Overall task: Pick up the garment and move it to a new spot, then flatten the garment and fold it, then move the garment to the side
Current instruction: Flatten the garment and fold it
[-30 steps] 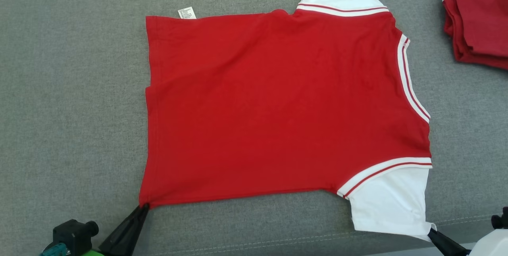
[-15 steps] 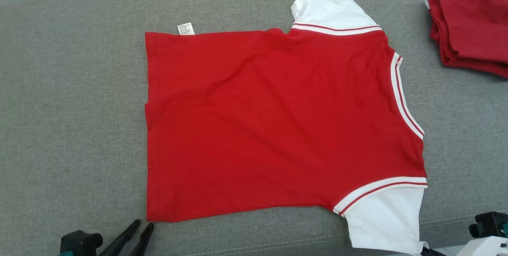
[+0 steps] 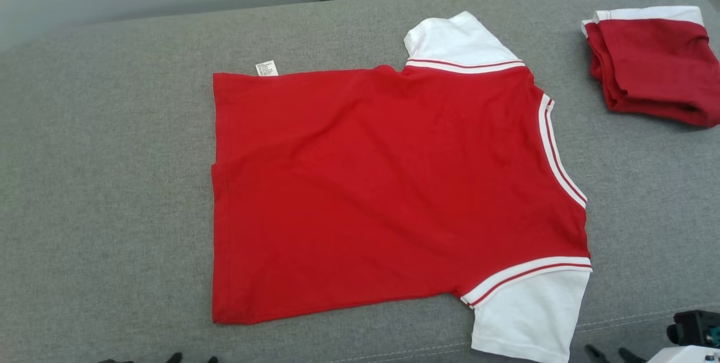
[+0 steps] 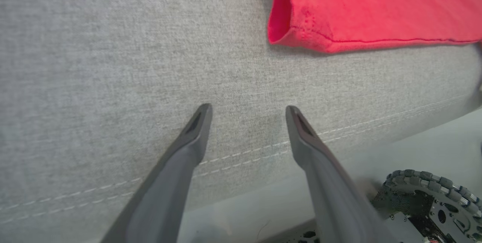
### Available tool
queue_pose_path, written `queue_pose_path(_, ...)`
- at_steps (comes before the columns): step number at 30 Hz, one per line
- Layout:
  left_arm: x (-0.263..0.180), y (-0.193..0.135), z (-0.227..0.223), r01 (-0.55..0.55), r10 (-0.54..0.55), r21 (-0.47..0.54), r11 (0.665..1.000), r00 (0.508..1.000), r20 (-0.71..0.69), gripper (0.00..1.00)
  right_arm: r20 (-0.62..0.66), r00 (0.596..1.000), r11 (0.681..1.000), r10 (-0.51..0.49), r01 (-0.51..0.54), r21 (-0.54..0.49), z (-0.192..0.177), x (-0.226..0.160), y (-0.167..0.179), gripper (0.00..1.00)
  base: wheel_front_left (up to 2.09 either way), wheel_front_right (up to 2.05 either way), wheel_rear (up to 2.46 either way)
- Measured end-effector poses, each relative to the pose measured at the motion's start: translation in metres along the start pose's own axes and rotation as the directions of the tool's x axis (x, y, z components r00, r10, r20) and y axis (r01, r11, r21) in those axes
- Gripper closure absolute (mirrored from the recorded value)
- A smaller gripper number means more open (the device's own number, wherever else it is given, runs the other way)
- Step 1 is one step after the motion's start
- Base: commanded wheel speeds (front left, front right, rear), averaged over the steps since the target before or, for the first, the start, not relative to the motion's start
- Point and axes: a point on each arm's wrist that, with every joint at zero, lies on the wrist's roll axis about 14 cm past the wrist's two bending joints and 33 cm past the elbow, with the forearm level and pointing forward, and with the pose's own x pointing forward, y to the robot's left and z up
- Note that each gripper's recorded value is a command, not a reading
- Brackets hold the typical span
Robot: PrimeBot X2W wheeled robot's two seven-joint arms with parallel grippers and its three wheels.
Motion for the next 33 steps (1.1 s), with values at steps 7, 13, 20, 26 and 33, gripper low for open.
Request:
queue_pose_path(7, -0.007, 0.014, 0.035, -0.084, 0.079, 0.028, 0.996, 0.986, 0.148, 0.00, 0.303, 0.953, 0.989, -0.020, 0.063, -0.133, 0.060, -0.017, 0.000, 0.00, 0.00, 0.00, 0.00)
queue_pose_path(13, -0.012, 0.002, 0.068, -0.073, 0.051, 0.071, 0.995, 0.961, 0.271, 0.00, 0.516, 0.854, 0.960, 0.062, 0.090, -0.264, 0.107, -0.037, 0.024, 0.00, 0.00, 0.00, 0.00)
queue_pose_path(20, -0.029, -0.014, 0.111, -0.077, 0.018, 0.123, 0.989, 0.905, 0.426, 0.00, 0.685, 0.711, 0.930, 0.158, 0.126, -0.346, 0.135, -0.070, 0.051, 0.00, 0.00, 0.00, 0.00)
queue_pose_path(26, -0.040, -0.017, 0.119, -0.095, 0.027, 0.120, 0.988, 0.882, 0.471, 0.00, 0.697, 0.699, 0.920, 0.158, 0.153, -0.361, 0.128, -0.073, 0.051, 0.00, 0.00, 0.00, 0.00)
queue_pose_path(33, -0.041, -0.020, 0.140, -0.102, 0.026, 0.118, 0.988, 0.851, 0.525, 0.00, 0.740, 0.657, 0.917, 0.146, 0.191, -0.351, 0.133, -0.073, 0.047, 0.00, 0.00, 0.00, 0.00)
